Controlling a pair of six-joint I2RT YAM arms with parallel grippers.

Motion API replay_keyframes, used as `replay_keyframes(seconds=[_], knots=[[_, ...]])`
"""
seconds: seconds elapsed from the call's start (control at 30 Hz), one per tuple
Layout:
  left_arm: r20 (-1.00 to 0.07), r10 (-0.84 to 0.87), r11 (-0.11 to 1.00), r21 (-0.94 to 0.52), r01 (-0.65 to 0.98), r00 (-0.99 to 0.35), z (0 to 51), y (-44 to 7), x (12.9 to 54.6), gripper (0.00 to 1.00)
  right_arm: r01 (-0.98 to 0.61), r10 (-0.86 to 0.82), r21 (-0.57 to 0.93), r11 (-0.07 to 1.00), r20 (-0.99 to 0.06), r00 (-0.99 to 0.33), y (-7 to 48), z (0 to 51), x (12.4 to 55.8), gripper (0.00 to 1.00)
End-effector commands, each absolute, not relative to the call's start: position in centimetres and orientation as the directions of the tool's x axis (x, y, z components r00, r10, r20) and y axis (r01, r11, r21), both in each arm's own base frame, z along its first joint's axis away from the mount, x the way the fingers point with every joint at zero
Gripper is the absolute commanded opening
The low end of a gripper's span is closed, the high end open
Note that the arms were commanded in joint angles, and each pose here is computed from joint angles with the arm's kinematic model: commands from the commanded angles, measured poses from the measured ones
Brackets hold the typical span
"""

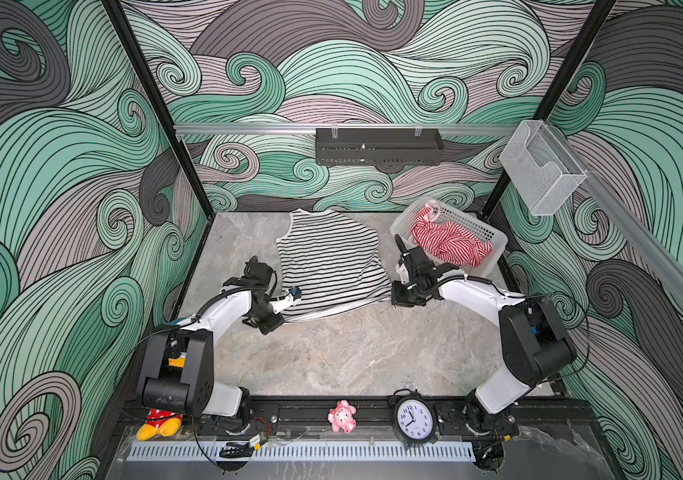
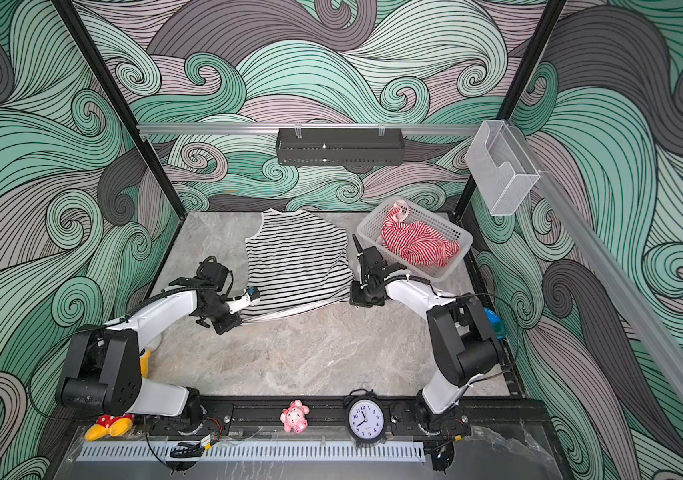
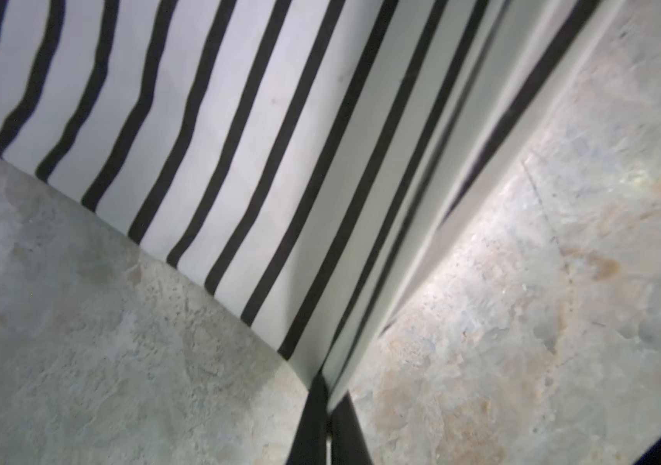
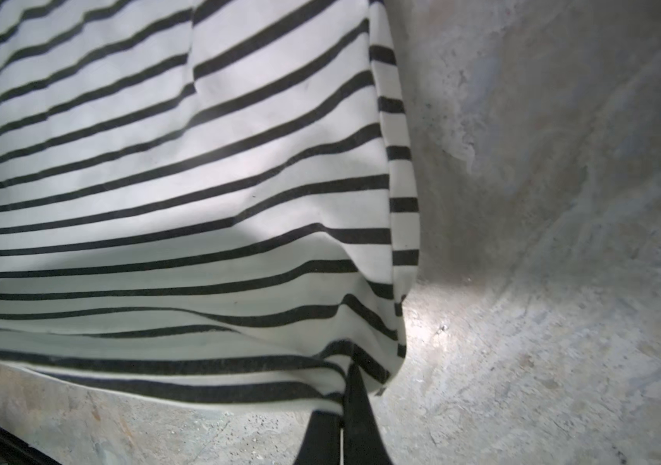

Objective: Fold and stack the tank tops

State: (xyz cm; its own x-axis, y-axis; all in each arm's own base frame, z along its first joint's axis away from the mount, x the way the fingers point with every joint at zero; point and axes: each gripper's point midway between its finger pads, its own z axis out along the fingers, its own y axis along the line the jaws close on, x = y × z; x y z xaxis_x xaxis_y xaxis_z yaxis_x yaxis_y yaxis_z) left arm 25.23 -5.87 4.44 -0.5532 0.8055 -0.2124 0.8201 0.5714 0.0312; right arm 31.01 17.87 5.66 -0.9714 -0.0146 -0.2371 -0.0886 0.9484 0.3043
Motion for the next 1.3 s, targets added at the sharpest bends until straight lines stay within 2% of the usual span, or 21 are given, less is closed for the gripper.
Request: replay_keyframes(seconds=[0.0,0.1,0.23,0.33,0.53,0.73,0.9,1.07,1.27], knots=[[-0.208,0.807,0.582,0.117,0.805,-0.554,7.0,-4.7,25.8,0.00,-0.107,-0.024,0.272,0.956,-0.292,-0.956,16.8,8.5,30.3,0.00],[-0.380,0.730,0.671,0.247,0.699,-0.567,13.2,-4.6,29.1,0.00,-0.165,-0.026,0.294,0.941,-0.425,-0.905,17.0,14.0,30.7,0.00],[-0.629,0.616,0.775,0.374,0.510,-0.474,24.9,-4.6,32.4,0.00,-0.236,0.014,0.313,0.920,-0.628,-0.778,17.0,25.1,31.0,0.00],[-0.731,0.519,0.844,0.355,0.402,-0.444,32.6,-4.1,33.2,0.00,-0.290,0.021,0.294,0.911,-0.734,-0.678,16.8,32.9,29.8,0.00],[-0.808,0.485,0.857,0.363,0.365,-0.335,41.0,-4.3,30.3,0.00,-0.395,0.003,0.278,0.876,-0.821,-0.571,16.6,40.8,25.7,0.00],[-0.853,0.462,0.867,0.378,0.324,-0.241,46.5,-4.0,25.5,0.00,-0.497,0.008,0.269,0.825,-0.886,-0.464,16.1,45.0,21.7,0.00],[-0.873,0.451,0.877,0.396,0.274,-0.183,49.5,-3.5,23.5,0.00,-0.486,0.026,0.270,0.831,-0.892,-0.452,15.5,45.7,21.4,0.00],[-0.859,0.476,0.874,0.439,0.209,-0.186,50.0,-2.5,26.5,0.00,-0.423,-0.005,0.231,0.876,-0.873,-0.487,16.4,45.4,24.7,0.00],[-0.862,0.449,0.889,0.403,0.219,-0.234,46.7,-2.0,34.1,0.00,-0.348,-0.014,0.217,0.912,-0.831,-0.556,18.0,44.0,31.2,0.00]])
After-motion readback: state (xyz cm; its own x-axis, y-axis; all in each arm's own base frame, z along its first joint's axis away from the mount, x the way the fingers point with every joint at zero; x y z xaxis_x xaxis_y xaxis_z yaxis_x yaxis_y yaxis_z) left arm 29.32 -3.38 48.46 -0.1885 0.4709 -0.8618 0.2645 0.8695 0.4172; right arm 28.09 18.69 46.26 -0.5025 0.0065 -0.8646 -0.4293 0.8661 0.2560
